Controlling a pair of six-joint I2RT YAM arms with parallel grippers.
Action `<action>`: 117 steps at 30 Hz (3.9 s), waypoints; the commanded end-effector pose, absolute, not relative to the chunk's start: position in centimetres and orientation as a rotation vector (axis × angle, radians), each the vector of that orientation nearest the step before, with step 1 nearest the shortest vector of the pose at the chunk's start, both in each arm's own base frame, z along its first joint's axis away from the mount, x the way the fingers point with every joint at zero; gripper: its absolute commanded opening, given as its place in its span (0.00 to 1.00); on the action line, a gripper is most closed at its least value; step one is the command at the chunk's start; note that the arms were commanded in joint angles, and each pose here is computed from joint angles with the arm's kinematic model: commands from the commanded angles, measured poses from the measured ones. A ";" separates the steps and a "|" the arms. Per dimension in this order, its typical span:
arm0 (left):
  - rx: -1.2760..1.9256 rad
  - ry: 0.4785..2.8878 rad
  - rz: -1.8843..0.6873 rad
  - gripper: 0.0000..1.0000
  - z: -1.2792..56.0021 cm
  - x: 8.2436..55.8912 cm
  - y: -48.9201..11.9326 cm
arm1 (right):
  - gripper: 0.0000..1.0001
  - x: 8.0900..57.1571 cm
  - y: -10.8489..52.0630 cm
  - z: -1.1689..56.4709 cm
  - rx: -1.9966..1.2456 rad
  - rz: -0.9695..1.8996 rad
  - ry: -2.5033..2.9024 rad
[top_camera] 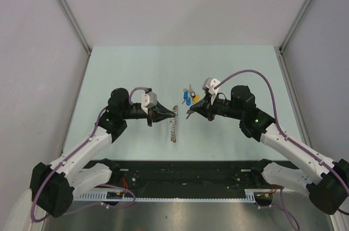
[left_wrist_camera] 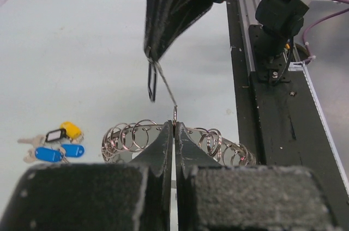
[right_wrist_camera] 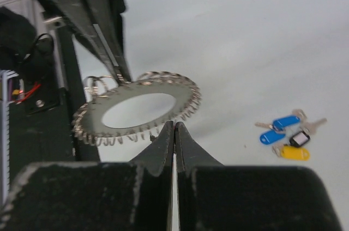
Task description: Put the keys on the keyring
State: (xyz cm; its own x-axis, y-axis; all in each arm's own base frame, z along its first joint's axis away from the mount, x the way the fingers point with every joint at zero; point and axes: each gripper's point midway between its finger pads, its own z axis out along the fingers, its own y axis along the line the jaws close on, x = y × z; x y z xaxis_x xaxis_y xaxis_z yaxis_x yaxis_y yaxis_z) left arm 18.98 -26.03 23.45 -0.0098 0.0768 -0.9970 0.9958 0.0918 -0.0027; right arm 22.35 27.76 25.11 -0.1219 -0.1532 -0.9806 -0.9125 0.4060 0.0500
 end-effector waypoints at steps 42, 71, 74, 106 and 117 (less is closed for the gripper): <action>1.296 1.041 -1.154 0.00 27.2 16.9 -27.0 | 0.00 16.7 31.5 30.5 -1.283 0.999 1.279; 1.292 1.075 -1.235 0.00 27.0 16.5 -27.6 | 0.00 17.0 31.8 29.7 -1.298 0.975 1.297; 1.285 1.076 -1.233 0.00 27.1 16.6 -27.6 | 0.00 17.0 31.8 29.5 -1.301 0.973 1.303; 1.271 1.095 -1.253 0.00 27.0 16.6 -27.7 | 0.00 17.2 31.2 29.7 -1.284 0.913 1.311; 1.268 1.099 -1.256 0.00 27.0 16.7 -27.7 | 0.00 16.9 31.6 29.4 -1.301 0.929 1.310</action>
